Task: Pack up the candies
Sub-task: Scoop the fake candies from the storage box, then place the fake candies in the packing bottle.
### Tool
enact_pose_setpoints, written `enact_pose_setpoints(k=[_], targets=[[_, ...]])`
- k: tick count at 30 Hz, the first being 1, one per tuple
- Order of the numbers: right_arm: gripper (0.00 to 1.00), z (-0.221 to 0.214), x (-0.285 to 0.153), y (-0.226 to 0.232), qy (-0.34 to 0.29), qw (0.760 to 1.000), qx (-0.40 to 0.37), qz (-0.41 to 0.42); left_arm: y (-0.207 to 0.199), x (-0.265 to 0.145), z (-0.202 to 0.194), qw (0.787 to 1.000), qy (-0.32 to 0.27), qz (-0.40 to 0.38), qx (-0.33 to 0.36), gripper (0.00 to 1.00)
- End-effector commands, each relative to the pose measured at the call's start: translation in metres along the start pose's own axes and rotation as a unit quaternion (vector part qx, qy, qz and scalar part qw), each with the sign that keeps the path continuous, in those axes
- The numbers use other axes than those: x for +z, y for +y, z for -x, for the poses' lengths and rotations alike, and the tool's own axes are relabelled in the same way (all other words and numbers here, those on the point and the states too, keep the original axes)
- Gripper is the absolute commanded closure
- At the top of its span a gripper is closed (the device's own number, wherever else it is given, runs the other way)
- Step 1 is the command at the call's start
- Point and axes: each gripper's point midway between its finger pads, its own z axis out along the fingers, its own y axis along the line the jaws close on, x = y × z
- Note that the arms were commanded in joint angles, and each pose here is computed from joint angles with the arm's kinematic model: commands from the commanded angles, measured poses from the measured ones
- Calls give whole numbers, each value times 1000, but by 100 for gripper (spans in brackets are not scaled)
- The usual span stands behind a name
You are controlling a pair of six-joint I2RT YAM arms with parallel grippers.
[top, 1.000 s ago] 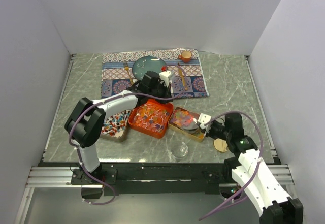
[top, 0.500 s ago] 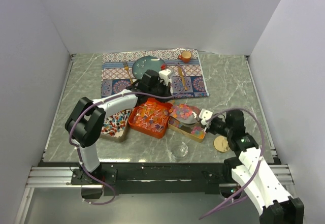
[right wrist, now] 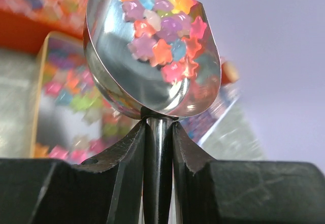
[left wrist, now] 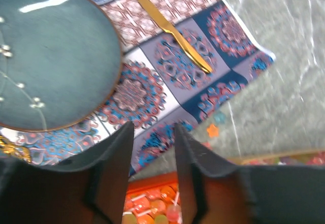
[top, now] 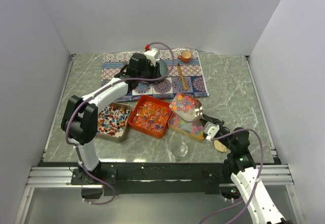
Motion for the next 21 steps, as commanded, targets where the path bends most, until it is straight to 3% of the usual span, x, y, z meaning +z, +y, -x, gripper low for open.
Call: enact_pose_setpoints(k=[1, 9, 14, 21], targets=[[100, 45, 1, -44, -73, 994, -23, -79, 11, -9, 23, 999, -25, 22, 25, 55], [100, 44, 11, -65, -64, 989, 23, -131, 15, -20, 23, 998, -30, 35, 46, 51], [100, 66, -2, -48, -42, 998, -36, -27, 12, -25, 34, 997, -44, 30, 49, 50], [100, 92, -46, -10, -25, 986, -121, 111, 19, -39, 49, 996, -69, 42, 46, 45]])
